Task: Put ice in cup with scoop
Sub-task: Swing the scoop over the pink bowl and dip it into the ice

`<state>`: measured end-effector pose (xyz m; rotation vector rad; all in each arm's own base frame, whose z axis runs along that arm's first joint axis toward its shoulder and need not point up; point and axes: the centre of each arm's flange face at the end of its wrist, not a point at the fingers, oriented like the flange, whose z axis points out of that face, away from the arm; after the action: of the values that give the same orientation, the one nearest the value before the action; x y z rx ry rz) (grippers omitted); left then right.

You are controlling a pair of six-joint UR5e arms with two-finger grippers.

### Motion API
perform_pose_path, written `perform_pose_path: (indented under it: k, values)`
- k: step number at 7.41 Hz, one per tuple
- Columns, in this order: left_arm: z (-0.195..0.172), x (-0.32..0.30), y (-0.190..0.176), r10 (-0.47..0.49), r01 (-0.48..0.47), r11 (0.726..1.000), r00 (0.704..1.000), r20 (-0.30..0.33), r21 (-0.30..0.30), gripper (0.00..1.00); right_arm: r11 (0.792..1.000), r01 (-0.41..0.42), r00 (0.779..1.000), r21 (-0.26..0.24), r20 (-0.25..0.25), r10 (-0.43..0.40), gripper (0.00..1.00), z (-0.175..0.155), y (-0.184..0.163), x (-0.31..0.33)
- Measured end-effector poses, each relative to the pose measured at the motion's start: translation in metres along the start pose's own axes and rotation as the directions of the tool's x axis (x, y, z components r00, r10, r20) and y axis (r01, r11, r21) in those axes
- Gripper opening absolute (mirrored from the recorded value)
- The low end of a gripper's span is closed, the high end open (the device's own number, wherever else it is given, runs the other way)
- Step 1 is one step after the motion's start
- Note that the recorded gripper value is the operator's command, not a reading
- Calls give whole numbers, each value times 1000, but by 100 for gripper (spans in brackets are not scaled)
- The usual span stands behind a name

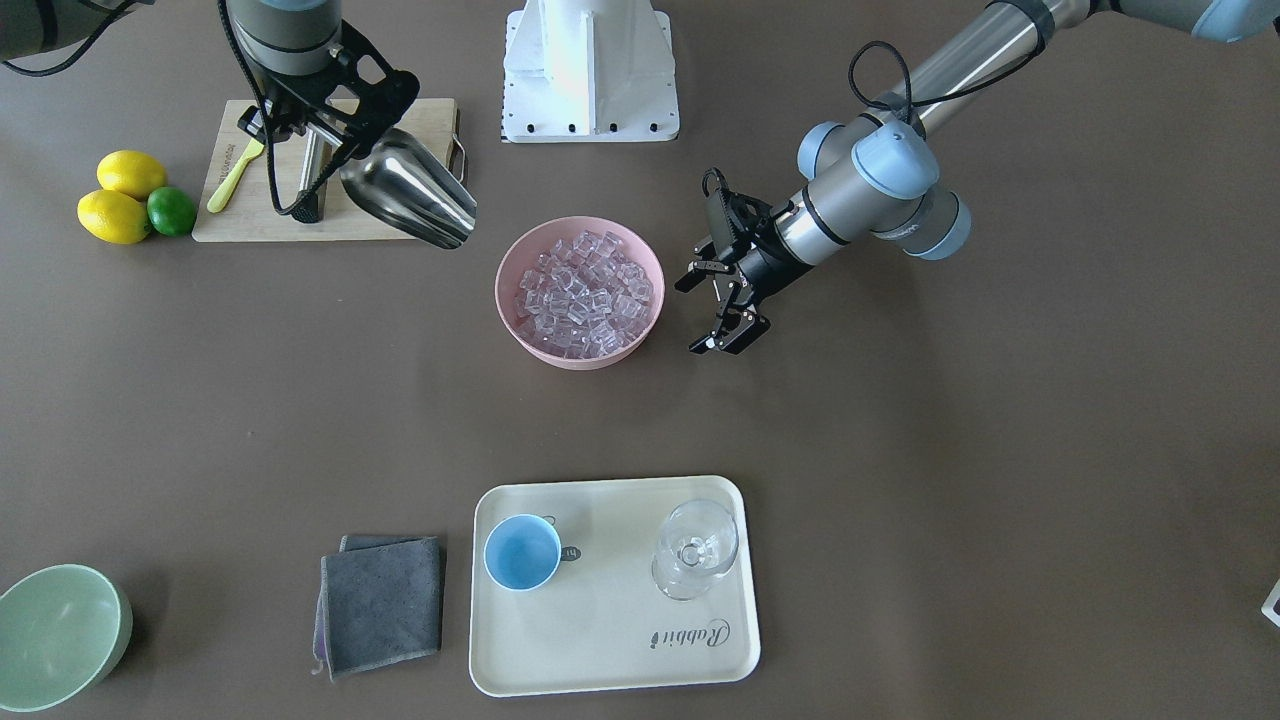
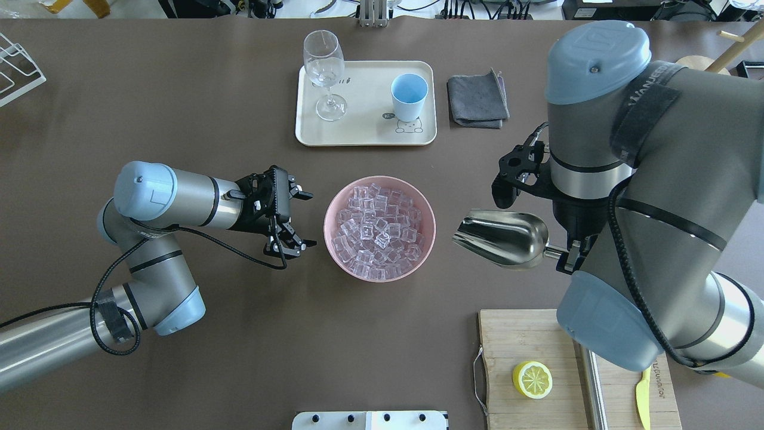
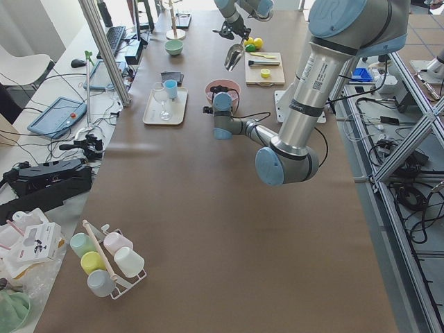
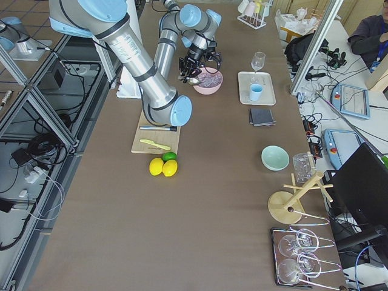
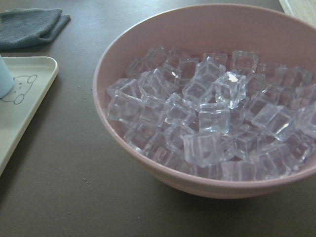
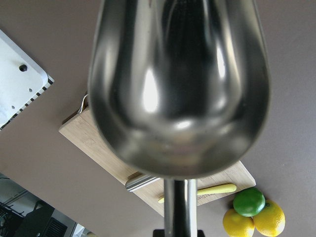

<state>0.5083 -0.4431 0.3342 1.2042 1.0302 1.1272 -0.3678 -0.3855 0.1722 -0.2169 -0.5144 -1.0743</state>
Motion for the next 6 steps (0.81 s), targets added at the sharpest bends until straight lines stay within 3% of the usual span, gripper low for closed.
perform_pose_path:
  k: [3,6]
  values:
    - [0,0,0,2,-2,1000,1000,1,5,99,994,-58,998,-92,5,59,0,-22,-51,-11]
    - [0,0,0,3,-3,1000,1000,1,6,99,982,-85,996,-168,-11,85,0,-8,-79,-33]
